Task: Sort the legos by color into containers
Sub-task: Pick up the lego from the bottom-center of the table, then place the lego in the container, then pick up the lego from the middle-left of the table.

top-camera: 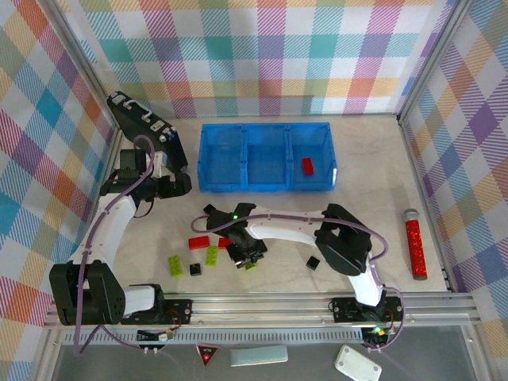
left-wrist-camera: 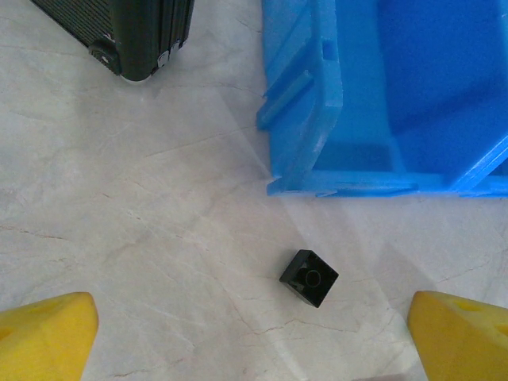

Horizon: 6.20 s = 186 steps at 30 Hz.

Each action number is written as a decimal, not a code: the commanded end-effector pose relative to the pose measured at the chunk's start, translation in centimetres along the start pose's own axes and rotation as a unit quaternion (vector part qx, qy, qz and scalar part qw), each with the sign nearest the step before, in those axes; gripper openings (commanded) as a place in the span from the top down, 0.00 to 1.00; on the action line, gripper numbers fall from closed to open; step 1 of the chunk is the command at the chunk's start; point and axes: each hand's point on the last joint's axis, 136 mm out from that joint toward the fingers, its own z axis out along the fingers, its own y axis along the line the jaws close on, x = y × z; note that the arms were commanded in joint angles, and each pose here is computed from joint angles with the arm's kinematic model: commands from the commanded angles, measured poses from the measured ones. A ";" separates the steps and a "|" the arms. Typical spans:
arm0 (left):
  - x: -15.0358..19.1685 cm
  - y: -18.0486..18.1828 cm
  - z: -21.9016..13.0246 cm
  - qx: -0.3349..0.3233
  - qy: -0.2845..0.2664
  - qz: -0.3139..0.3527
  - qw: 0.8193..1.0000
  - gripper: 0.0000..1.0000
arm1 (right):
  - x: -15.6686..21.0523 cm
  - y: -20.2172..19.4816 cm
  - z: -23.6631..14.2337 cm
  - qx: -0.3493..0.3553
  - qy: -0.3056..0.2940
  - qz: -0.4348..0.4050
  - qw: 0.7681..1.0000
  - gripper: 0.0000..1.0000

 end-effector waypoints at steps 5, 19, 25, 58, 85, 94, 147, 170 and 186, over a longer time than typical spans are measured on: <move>-0.8 -0.3 -0.7 0.007 -0.013 0.000 1.000 0.00 | -0.6 -4.4 -4.6 -0.004 -0.032 0.041 0.999 0.64; -0.9 -0.3 -0.9 0.007 -0.017 0.001 1.000 0.00 | -7.8 -12.4 -10.5 -0.035 -0.111 0.120 0.986 0.64; -0.8 -0.3 -0.7 0.009 -0.014 0.000 1.000 0.00 | -12.8 -14.2 -12.1 -0.049 -0.151 0.137 0.978 0.64; -0.8 -0.4 -0.9 0.010 -0.020 0.006 1.000 0.00 | -30.2 -16.4 -3.3 -0.190 -0.174 0.142 0.956 0.62; 1.8 -3.2 -1.1 -0.004 0.031 0.020 0.999 0.02 | -23.2 -15.2 -15.7 -0.179 -0.234 0.114 0.949 0.50; 6.2 -4.8 0.5 -0.045 0.086 0.018 0.995 0.04 | -19.3 -16.1 -17.9 -0.159 -0.255 0.111 0.947 0.50; 6.8 -5.1 14.2 -0.085 0.106 0.073 0.988 0.50 | -12.7 -18.1 -17.8 -0.134 -0.256 0.135 0.948 0.54; 4.9 -4.4 14.8 -0.124 0.096 0.085 0.984 0.68 | -12.4 -18.0 -18.0 -0.137 -0.257 0.136 0.947 0.55; 6.0 -4.7 13.0 -0.115 0.103 0.082 0.985 0.76 | -12.3 -17.9 -18.3 -0.142 -0.259 0.136 0.946 0.56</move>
